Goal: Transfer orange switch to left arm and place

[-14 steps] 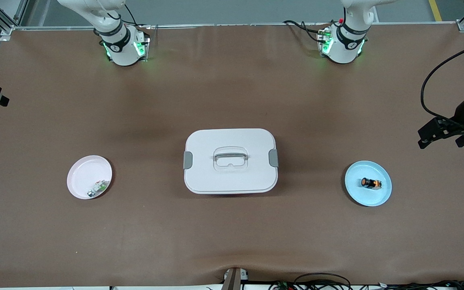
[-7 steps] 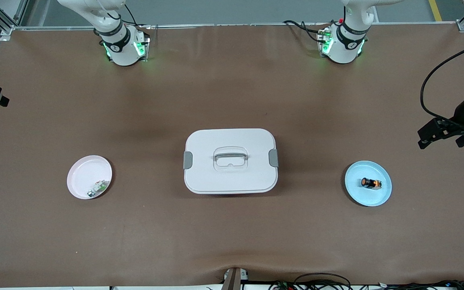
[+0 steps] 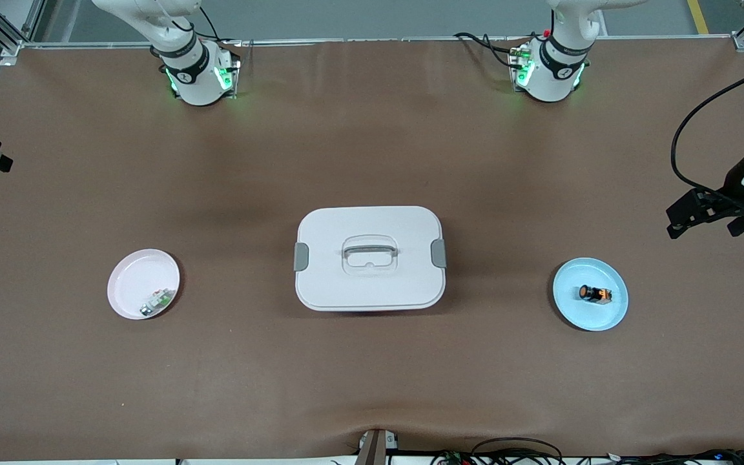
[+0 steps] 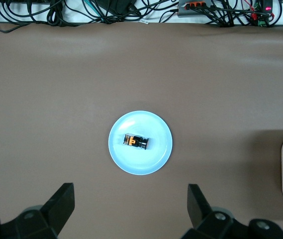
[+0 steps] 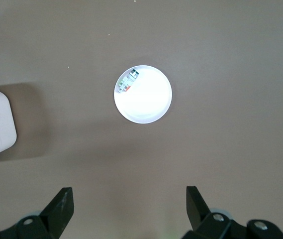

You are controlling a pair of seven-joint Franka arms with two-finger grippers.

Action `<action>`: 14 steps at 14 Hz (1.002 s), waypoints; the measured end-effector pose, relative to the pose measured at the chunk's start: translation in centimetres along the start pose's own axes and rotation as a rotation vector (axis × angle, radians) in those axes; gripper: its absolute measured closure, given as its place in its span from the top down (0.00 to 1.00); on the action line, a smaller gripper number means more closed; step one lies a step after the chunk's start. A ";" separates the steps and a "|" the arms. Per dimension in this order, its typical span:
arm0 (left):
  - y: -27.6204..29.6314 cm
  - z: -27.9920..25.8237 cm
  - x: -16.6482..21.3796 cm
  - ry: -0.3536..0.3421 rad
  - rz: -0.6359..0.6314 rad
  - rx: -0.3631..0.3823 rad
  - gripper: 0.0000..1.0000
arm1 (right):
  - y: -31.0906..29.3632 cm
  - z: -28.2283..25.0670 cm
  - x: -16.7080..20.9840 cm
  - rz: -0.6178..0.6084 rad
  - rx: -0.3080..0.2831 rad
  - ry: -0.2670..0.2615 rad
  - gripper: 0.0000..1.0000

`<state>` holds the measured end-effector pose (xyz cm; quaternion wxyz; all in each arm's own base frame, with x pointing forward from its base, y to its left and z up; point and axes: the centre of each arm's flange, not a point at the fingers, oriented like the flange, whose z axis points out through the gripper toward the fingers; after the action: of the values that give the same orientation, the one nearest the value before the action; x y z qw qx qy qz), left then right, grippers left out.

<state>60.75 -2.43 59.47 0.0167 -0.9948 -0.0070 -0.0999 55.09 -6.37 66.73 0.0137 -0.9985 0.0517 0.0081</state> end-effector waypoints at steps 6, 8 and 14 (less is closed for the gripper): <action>-0.6 0.0 0.0 0.000 -0.011 0.006 1.00 | 0.0 0.0 0.0 0.000 -0.001 0.000 1.00; -0.8 0.1 0.0 -0.001 -0.013 0.007 1.00 | 0.0 0.0 0.0 0.000 -0.001 0.000 1.00; 0.5 -0.7 -0.8 -0.033 0.004 -0.003 1.00 | 0.0 0.0 0.0 0.000 -0.001 0.000 1.00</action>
<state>59.81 -2.94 59.96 0.0152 -0.9964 -0.0052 -0.0836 55.09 -6.35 66.73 0.0131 -0.9986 0.0515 0.0079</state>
